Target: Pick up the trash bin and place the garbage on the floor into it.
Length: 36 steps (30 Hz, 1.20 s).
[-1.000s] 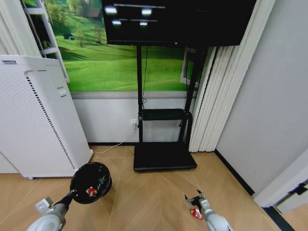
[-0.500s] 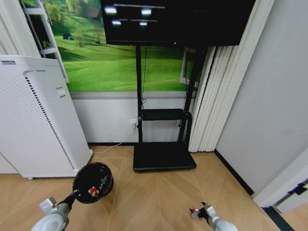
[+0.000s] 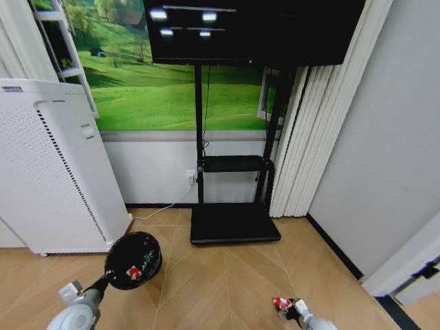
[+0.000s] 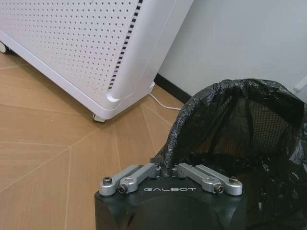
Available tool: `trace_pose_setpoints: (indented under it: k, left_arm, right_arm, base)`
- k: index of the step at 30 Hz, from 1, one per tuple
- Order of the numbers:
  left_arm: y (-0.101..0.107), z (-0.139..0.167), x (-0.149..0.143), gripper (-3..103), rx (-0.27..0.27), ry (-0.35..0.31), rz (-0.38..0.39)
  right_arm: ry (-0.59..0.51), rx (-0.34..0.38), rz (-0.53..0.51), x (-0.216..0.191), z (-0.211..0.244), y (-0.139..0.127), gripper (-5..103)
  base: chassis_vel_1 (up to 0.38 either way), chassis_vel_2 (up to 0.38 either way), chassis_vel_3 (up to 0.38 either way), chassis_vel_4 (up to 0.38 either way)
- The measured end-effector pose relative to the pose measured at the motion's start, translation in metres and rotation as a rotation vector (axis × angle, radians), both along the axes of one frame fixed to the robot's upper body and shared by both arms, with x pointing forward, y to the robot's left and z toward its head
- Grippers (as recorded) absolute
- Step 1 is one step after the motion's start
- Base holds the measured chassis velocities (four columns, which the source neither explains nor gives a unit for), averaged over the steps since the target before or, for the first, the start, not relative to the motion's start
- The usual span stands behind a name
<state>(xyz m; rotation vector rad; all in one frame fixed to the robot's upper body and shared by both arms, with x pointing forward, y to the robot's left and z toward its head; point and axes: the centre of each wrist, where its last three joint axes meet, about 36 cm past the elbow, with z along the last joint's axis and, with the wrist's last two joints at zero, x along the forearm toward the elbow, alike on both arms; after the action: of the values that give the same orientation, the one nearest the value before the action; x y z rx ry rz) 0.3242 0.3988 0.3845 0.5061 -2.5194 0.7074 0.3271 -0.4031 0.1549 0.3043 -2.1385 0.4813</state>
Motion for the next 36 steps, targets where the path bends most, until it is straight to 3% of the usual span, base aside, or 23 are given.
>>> trace_pose_setpoints:
  k: [1, 3, 8, 14, 23, 25, 28, 31, 33, 34, 36]
  left_arm:
    - [0.0, 0.0, 0.0, 2, 0.0, 0.0, 0.0]
    - [0.0, 0.002, 0.001, 2, 0.002, -0.004, -0.002]
    - [-0.001, 0.002, 0.002, 2, 0.001, -0.003, -0.007]
    - [-0.008, 0.002, 0.006, 2, -0.003, -0.003, -0.029]
    - [-0.033, -0.005, 0.017, 2, -0.004, 0.028, -0.132]
    - [-0.046, -0.013, 0.017, 2, 0.043, 0.042, -0.212]
    - [-0.049, -0.016, 0.017, 2, 0.067, 0.044, -0.247]
    - [-0.055, -0.026, 0.02, 2, 0.09, 0.057, -0.309]
    - [-0.05, -0.04, 0.02, 2, 0.085, 0.095, -0.354]
    - [-0.05, -0.04, 0.02, 2, 0.085, 0.095, -0.354]
    - [-0.042, -0.048, 0.021, 2, 0.088, 0.112, -0.382]
  right_arm:
    - [0.0, 0.0, 0.0, 0.0, 0.0, 0.0, 72]
    - [0.0, -0.001, 0.004, -0.002, 0.0, 0.001, 61]
    - [-0.012, 0.007, -0.001, -0.004, 0.004, 0.002, 46]
    - [-0.064, 0.021, 0.001, -0.002, 0.024, 0.004, 46]
    - [-0.287, 0.05, 0.064, 0.01, 0.097, 0.019, 46]
    - [-0.38, 0.071, 0.103, 0.012, 0.118, 0.026, 46]
    - [-0.417, 0.082, 0.117, 0.013, 0.127, 0.03, 46]
    - [-0.495, 0.142, 0.152, 0.013, 0.154, 0.044, 46]
    - [-0.539, 0.265, 0.166, 0.013, 0.178, 0.065, 46]
    - [-0.539, 0.265, 0.166, 0.013, 0.178, 0.065, 46]
    - [-0.58, 0.403, 0.223, 0.016, 0.196, 0.091, 46]
  base:
    - [0.0, 0.0, 0.0, 0.0]
    - [0.0, 0.0, 0.0, 0.0]
    - [0.0, 0.0, 0.0, 0.0]
    - [0.0, 0.0, 0.0, 0.0]
    - [0.0, 0.0, 0.0, 0.0]
    - [0.0, 0.0, 0.0, 0.0]
    - [0.0, 0.0, 0.0, 0.0]
    - [0.0, 0.0, 0.0, 0.0]
    - [0.0, 0.0, 0.0, 0.0]
    - [0.0, 0.0, 0.0, 0.0]
    - [0.0, 0.0, 0.0, 0.0]
